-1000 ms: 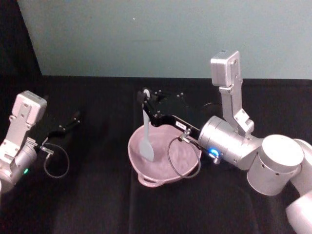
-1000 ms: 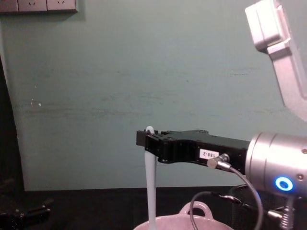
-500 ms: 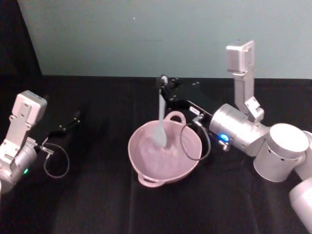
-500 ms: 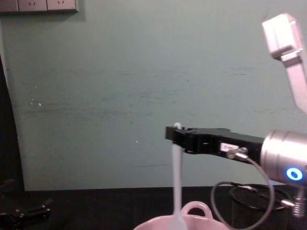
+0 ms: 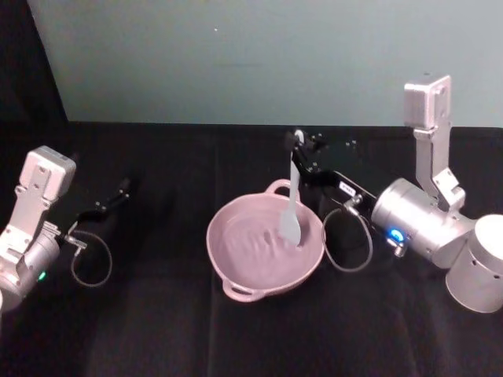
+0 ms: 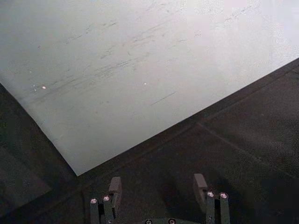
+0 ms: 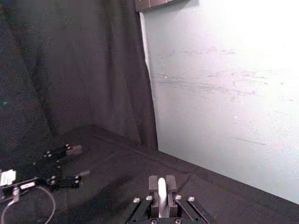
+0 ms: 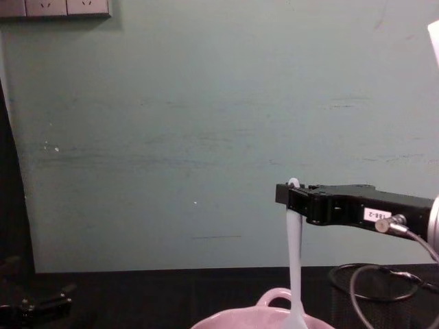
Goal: Use the one hand to pick up the spoon and stir the clear water in the bowl.
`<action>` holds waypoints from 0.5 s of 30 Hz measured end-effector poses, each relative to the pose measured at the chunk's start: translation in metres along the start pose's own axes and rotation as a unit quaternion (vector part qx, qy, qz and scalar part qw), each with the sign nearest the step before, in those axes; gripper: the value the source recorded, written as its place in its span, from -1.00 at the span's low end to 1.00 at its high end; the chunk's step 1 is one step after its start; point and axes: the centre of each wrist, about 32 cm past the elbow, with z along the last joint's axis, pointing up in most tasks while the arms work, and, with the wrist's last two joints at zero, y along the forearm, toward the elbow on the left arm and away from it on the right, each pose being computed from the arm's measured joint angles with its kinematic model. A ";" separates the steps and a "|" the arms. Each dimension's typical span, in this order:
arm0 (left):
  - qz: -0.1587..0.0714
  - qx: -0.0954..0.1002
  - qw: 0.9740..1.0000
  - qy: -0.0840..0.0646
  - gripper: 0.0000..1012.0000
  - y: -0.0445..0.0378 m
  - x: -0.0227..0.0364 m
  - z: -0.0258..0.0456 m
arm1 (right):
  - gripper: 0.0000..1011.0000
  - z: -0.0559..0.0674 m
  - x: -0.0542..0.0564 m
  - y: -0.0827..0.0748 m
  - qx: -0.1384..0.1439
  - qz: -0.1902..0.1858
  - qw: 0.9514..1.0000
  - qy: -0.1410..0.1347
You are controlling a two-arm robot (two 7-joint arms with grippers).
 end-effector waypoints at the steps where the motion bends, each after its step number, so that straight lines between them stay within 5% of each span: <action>1: 0.000 0.000 1.000 0.000 1.00 0.0000 0.0000 0.0000 | -0.79 0.001 -0.001 -0.002 -0.001 0.000 1.000 -0.001; 8: 0.000 0.000 1.000 0.000 1.00 0.0000 0.0000 0.0000 | -0.79 0.005 -0.020 -0.009 -0.004 0.023 1.000 -0.007; 15: 0.000 0.000 1.000 0.000 1.00 0.0000 0.0000 0.0000 | -0.79 0.004 -0.042 0.002 -0.002 0.063 0.998 -0.005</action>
